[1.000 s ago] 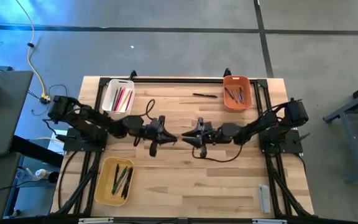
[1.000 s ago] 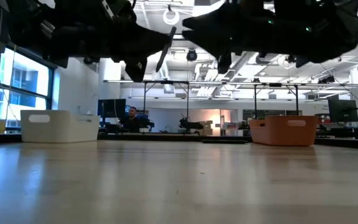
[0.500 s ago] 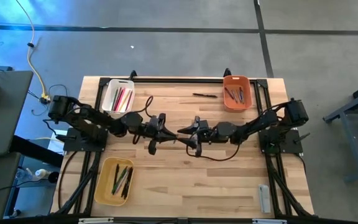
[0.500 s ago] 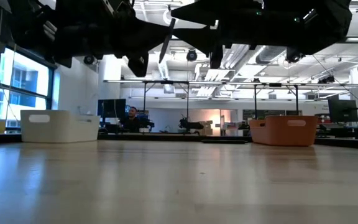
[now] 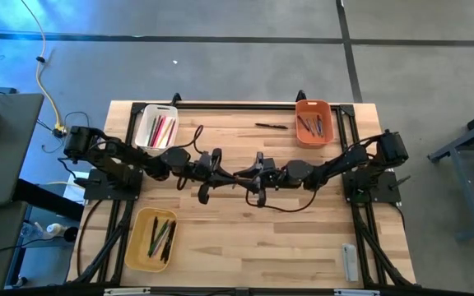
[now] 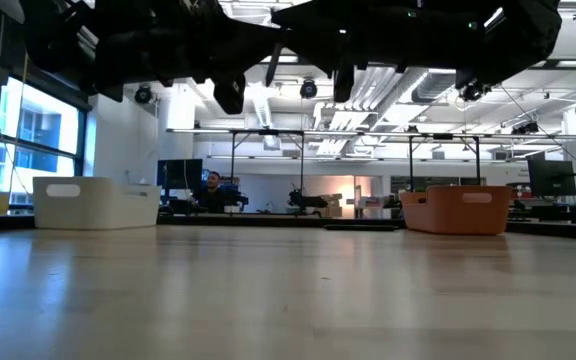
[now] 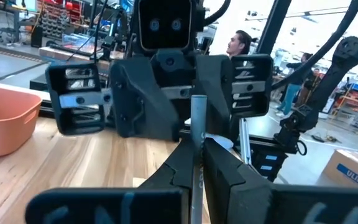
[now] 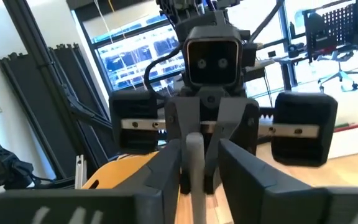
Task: Sort crayons/erasers/pens/pencils in bins
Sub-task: Put the gray crayon into the orange bin
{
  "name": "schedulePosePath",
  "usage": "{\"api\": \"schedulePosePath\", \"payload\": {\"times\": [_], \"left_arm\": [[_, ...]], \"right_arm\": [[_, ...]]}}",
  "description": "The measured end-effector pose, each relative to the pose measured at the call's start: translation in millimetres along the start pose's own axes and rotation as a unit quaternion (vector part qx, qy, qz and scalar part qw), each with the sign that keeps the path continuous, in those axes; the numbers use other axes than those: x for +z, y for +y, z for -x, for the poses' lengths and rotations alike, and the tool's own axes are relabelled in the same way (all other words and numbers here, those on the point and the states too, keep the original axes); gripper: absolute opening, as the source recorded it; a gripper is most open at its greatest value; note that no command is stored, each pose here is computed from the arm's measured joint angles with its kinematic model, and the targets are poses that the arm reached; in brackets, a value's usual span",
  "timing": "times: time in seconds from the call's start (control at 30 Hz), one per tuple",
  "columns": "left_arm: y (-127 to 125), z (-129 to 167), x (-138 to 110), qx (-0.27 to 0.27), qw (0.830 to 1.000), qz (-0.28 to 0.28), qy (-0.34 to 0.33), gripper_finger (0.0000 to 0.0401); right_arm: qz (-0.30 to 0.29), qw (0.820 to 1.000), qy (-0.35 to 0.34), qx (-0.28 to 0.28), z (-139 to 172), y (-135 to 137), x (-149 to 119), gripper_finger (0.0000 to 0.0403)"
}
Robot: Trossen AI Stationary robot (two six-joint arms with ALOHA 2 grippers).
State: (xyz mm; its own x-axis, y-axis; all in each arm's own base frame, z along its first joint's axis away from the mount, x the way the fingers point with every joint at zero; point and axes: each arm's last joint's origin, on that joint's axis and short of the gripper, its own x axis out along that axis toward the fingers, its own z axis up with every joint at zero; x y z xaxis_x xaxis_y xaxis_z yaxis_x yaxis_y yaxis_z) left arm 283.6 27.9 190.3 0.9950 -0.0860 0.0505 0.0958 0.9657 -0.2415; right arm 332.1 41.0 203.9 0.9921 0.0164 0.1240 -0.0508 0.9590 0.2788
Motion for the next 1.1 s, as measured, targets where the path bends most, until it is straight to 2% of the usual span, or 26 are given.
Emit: {"api": "schedulePosePath", "payload": {"times": [0.27, 0.4, 0.7, 0.8, 0.97, 1.1], "left_arm": [[0, 0, -1, 0.003, 1.0, 0.004, 0.005, 0.0004], [0, 0, -1, 0.003, 1.0, 0.016, 0.005, 0.0021], [8, 3, 2, -0.02, 1.0, 0.015, 0.017, 0.0102], [8, 6, 6, -0.032, 0.999, -0.002, 0.022, 0.0119], [4, 9, 14, -0.03, 0.998, -0.05, 0.019, 0.0119], [2, 12, 18, -0.027, 0.996, -0.077, 0.021, 0.0102]], "right_arm": [[0.005, 1.0, -0.002, 0.001, -1, 1, 1, 0.0031], [0.012, 1.0, -0.003, -0.001, -1, 1, 1, 0.0008], [0.03, 0.999, -0.02, 0.004, -1, 1, 4, 0.0016], [0.043, 0.999, -0.016, 0.003, 0, 2, 8, 0.0016], [0.07, 0.997, 0.007, -0.002, 9, 6, 27, 0.0016], [0.094, 0.994, 0.04, -0.036, 23, 8, 47, 0.0016]]}}
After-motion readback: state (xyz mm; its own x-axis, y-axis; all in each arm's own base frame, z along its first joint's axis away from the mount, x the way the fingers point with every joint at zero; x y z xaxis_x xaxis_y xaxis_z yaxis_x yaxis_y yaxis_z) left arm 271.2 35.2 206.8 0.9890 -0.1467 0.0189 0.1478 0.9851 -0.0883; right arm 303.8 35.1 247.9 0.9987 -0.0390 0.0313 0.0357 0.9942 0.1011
